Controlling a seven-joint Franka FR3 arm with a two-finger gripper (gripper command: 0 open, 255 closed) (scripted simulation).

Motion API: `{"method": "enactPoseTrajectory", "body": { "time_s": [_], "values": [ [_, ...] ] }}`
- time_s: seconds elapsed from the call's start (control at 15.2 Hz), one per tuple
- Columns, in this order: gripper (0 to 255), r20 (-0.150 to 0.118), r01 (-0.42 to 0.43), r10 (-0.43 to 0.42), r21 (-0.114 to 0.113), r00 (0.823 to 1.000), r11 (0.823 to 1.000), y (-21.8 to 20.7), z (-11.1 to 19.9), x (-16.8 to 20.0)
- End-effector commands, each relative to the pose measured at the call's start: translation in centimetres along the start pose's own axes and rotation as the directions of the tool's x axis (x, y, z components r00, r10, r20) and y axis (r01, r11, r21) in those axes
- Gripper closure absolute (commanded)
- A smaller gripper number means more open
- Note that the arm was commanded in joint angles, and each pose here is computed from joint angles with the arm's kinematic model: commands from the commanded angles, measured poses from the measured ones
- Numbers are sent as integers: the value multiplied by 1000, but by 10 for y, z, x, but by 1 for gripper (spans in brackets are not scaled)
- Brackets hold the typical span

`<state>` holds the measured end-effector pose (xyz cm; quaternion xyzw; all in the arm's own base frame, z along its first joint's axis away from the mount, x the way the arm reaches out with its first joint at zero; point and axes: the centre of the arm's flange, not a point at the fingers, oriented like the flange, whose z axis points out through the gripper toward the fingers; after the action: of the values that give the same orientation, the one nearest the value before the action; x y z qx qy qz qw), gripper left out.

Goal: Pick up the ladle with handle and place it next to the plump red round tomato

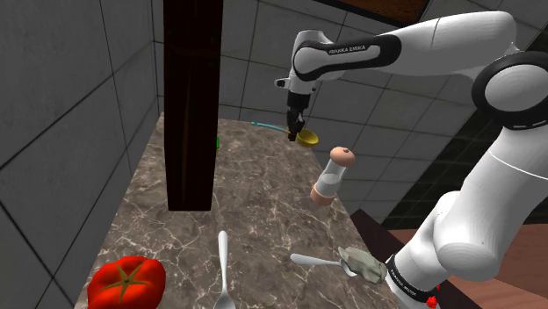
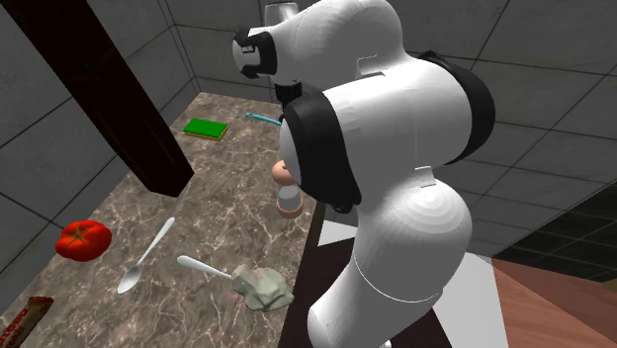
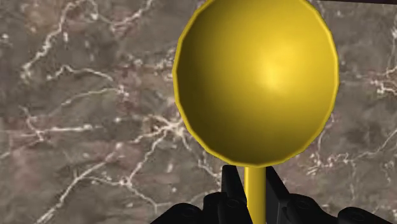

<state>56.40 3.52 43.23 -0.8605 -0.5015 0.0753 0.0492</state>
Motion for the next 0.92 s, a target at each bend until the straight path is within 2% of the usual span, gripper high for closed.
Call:
{"method": "enactPoseTrajectory", "body": {
  "time_s": [0.0,0.79,0.86],
  "values": [
    [255,0,0,0,0,1000,1000,-2,-11,-1],
    [255,0,0,0,0,1000,1000,-12,-71,-6],
    [255,0,0,0,0,1000,1000,-25,-70,-2]
  ]
}}
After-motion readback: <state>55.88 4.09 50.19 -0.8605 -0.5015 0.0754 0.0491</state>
